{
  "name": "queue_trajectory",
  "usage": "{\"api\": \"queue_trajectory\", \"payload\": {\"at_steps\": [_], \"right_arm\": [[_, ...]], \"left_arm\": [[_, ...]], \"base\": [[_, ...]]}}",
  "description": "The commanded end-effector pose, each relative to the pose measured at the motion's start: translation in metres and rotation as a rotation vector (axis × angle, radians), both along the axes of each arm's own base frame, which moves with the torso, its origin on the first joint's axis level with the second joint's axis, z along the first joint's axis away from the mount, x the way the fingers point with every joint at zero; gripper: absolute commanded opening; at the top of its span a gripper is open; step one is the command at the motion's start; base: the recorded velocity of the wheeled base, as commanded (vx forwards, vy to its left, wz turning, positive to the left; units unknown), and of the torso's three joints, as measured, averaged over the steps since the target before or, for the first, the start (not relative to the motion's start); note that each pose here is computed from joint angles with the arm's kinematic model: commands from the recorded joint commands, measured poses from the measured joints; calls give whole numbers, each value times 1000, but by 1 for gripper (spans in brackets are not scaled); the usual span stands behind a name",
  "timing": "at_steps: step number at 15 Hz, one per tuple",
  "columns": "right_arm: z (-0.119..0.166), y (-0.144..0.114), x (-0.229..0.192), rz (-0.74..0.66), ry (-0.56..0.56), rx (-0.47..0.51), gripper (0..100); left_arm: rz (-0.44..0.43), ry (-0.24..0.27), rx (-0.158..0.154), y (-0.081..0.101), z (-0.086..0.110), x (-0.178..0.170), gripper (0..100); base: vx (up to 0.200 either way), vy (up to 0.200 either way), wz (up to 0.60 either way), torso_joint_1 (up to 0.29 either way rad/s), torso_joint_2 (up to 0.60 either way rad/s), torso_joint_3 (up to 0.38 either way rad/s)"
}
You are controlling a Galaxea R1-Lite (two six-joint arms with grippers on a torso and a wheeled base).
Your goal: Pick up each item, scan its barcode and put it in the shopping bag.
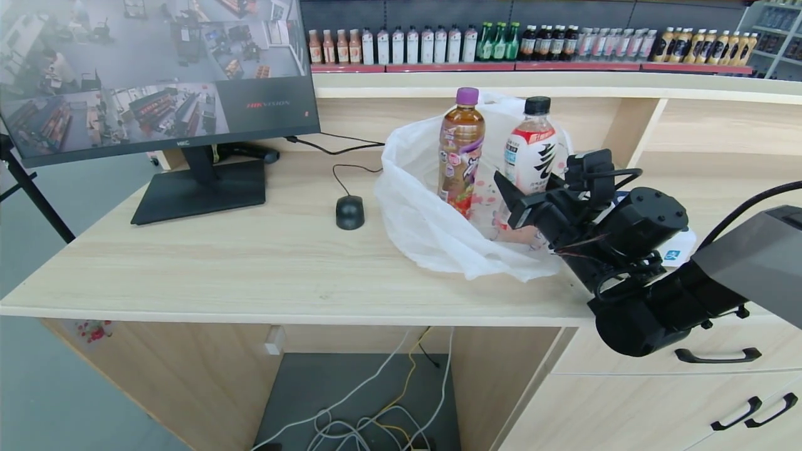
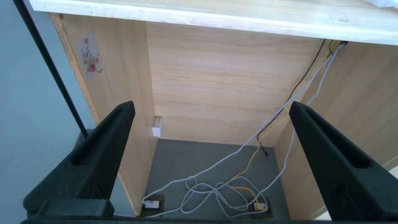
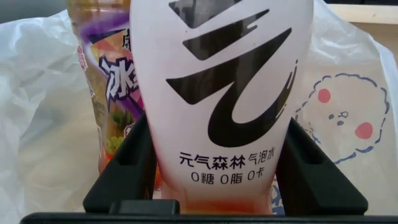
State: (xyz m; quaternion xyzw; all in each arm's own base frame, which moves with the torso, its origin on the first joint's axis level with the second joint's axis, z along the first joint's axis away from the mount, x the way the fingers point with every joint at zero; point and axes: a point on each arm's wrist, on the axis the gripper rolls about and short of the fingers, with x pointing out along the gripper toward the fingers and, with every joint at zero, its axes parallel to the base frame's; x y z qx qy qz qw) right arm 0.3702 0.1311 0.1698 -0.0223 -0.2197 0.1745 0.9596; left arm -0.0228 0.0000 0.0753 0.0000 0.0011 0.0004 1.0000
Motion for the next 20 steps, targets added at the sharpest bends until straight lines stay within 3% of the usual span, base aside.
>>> {"api": "queue_trajectory", "payload": {"at_steps": [1,20], "right_arm": [[-7,1,2,-1,18,-7,0],[-12,3,-7,11,48,-19,0]], "left_arm": [[1,-1,0,0,0,0,100],[1,-1,0,0,0,0,100]], "base": [[0,0,0,0,0,0],[0,0,0,0,0,0]]}}
